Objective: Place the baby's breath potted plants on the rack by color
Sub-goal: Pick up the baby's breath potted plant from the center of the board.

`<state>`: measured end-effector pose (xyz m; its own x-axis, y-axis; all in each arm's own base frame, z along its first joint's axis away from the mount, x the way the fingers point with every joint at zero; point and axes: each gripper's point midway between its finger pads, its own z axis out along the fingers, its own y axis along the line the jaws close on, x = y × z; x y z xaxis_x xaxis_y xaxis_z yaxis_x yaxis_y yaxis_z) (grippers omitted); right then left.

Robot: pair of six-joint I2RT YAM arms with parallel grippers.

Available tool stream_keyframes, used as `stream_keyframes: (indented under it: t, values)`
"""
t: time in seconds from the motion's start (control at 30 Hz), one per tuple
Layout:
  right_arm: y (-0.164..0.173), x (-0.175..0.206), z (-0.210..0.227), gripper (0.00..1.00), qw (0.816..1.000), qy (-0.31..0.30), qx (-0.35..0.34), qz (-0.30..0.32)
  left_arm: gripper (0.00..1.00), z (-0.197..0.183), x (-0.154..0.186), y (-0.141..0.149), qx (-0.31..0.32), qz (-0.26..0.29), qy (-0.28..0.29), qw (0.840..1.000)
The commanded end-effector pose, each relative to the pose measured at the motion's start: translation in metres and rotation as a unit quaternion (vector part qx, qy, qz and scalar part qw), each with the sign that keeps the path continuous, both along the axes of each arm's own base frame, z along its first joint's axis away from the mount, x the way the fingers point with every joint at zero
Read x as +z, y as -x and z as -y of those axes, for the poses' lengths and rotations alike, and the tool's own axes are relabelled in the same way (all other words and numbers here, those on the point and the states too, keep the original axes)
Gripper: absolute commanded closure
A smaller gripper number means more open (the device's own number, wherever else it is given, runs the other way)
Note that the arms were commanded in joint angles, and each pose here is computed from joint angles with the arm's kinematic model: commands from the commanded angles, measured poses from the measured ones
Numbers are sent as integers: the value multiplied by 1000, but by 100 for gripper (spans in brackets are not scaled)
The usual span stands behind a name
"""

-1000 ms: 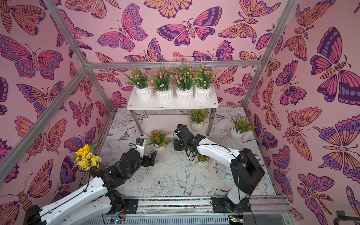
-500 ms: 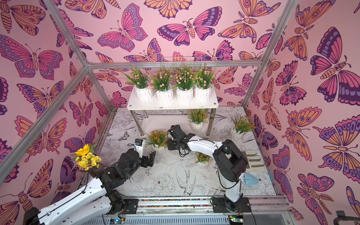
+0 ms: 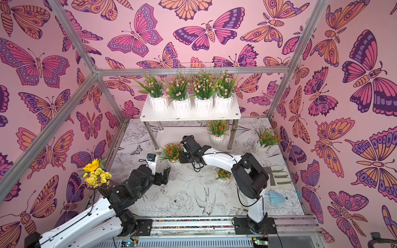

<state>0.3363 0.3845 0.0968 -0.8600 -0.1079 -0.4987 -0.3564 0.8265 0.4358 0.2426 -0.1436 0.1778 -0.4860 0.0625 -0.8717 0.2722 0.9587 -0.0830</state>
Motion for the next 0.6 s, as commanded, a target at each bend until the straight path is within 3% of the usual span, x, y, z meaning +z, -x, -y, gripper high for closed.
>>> stream_keyframes:
  t: [0.0,0.57]
  values:
    - [1,-3,-9,68,1000,0,5,-9,0,-4,-4,2,4,-5,-1,1000]
    - [-9,-21,-16,72,999,23,-20,-24,0,-6,-9,3,7,-10,-2,1000]
